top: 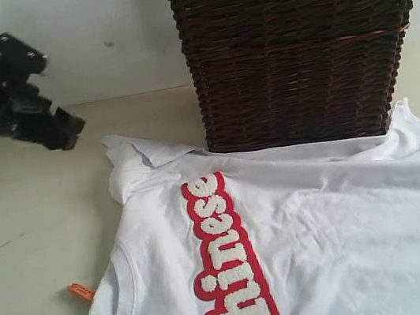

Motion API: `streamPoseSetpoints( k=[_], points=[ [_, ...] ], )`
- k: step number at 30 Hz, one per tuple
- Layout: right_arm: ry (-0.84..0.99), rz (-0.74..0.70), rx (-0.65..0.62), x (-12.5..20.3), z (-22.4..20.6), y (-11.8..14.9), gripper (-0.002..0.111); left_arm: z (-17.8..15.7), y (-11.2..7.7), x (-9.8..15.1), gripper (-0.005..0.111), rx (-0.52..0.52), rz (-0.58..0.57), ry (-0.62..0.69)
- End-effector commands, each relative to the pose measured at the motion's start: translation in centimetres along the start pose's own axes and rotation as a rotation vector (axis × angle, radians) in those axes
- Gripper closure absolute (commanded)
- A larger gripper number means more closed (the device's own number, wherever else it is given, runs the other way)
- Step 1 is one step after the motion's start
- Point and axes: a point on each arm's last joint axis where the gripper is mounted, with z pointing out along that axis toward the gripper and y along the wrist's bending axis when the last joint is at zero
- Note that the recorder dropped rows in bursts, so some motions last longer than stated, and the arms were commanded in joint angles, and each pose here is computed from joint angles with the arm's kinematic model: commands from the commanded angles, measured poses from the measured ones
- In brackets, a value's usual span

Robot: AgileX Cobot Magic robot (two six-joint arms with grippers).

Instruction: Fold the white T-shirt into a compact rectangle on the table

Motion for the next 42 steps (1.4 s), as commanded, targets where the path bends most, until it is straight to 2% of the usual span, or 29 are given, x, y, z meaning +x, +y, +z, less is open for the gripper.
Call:
streamPoseSetpoints(
  k=[1,3,7,10,12,18,23,27,30,34,38,42],
  points=[
    [-0.01,0.0,0.0,0.1,0.0,0.0,0.085,-4.0,-1.4,3.3,0.041,0.356,-0.328,0.044],
    [-0.01,0.0,0.0,0.1,0.0,0.0,0.085,-4.5,-2.1,4.2,0.041,0.448,-0.419,0.073],
    [-0.01,0.0,0.0,0.1,0.0,0.0,0.085,-3.8,-4.0,5.8,0.041,0.505,-0.499,0.136],
    [0.0,0.002,-0.002,0.2,0.0,0.0,0.085,-3.7,-6.4,6.1,0.041,0.644,-0.499,0.177],
    [0.002,0.002,-0.002,0.2,0.0,0.0,0.085,-3.5,-7.6,6.1,0.041,0.678,-0.483,0.199],
    [0.002,0.002,-0.002,0.2,0.0,0.0,0.085,-2.0,-8.8,5.9,0.041,0.521,-0.39,0.242],
    [0.002,0.002,-0.002,0.2,0.0,0.0,0.085,-1.8,-10.1,5.3,0.043,0.543,-0.355,0.247],
    [0.002,0.002,-0.002,0.2,0.0,0.0,0.085,-1.5,-10.6,5.1,0.054,0.518,-0.326,0.252],
    [0.002,0.002,-0.002,0.2,0.0,0.0,0.085,-1.2,-10.2,5.2,0.062,0.452,-0.31,0.256],
    [0.002,0.002,-0.002,0.2,0.0,0.0,0.085,-0.4,-9.4,5.9,0.062,0.348,-0.317,0.271],
    [0.001,0.004,-0.002,0.2,0.0,0.0,0.085,0.3,-10.3,7.0,0.062,0.424,-0.296,0.302],
    [0.001,0.004,-0.002,0.2,0.0,0.0,0.085,0.5,-10.4,7.2,0.063,0.434,-0.298,0.309]
  ],
)
